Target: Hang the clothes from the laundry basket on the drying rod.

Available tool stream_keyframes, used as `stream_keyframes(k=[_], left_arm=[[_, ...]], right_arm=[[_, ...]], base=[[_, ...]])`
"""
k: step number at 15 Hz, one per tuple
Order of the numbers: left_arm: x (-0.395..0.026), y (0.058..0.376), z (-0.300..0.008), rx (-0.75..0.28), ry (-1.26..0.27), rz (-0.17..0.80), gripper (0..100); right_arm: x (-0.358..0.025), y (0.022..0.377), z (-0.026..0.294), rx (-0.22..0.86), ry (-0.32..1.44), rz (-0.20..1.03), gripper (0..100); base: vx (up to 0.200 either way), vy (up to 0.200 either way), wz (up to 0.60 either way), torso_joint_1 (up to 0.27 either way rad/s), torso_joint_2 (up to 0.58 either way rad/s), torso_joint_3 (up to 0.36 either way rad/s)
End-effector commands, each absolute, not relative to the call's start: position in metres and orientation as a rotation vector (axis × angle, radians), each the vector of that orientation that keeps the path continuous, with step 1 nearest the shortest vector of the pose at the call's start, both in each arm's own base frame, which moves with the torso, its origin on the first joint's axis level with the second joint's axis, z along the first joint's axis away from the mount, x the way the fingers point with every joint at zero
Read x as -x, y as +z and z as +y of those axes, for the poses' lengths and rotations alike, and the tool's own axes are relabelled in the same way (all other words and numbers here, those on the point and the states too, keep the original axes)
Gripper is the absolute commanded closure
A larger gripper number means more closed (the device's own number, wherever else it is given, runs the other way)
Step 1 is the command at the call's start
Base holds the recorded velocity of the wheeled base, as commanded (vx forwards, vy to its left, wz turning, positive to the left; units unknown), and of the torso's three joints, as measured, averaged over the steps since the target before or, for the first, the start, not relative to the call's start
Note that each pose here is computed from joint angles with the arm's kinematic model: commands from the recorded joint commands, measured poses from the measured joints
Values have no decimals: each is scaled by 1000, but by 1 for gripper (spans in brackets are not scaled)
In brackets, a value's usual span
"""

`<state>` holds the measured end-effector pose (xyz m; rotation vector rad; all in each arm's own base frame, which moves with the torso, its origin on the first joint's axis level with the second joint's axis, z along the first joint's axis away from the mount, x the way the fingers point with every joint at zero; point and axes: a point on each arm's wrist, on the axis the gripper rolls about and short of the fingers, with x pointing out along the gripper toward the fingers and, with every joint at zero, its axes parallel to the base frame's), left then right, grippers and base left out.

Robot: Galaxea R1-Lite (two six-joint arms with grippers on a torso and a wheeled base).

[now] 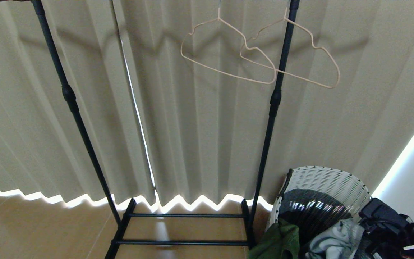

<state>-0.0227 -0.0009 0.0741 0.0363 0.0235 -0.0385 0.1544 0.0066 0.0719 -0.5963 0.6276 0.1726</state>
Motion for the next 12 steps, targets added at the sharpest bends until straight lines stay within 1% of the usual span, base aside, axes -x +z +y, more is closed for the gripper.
stream_keyframes(k=[1, 2, 3, 4, 5, 8, 12], left_arm=[[23, 74, -1, -36, -39, 24, 0], [23, 74, -1, -36, -39, 24, 0], [23, 74, -1, -36, -39, 24, 0], [23, 74, -1, -36, -39, 24, 0], [23, 74, -1, -36, -37, 24, 0], [23, 74, -1, -35, -34, 24, 0], [23, 74, -1, -35, -34, 24, 0]], right_arm=[[-145, 139, -10, 550, 15, 463, 100], [-137, 165, -10, 469, -1, 490, 100], [-130, 180, -9, 414, 2, 512, 100], [-124, 190, -8, 383, 23, 517, 100], [-118, 195, -7, 378, 35, 509, 100], [-108, 194, -6, 378, 34, 495, 100], [-105, 190, -6, 380, 33, 497, 100]], base=[[0, 0, 0, 0, 0, 0], [0, 0, 0, 0, 0, 0], [0, 0, 0, 0, 0, 0], [0, 0, 0, 0, 0, 0], [0, 0, 0, 0, 0, 0], [-200, 0, 0, 1, 2, -1], [-200, 0, 0, 0, 7, 1]])
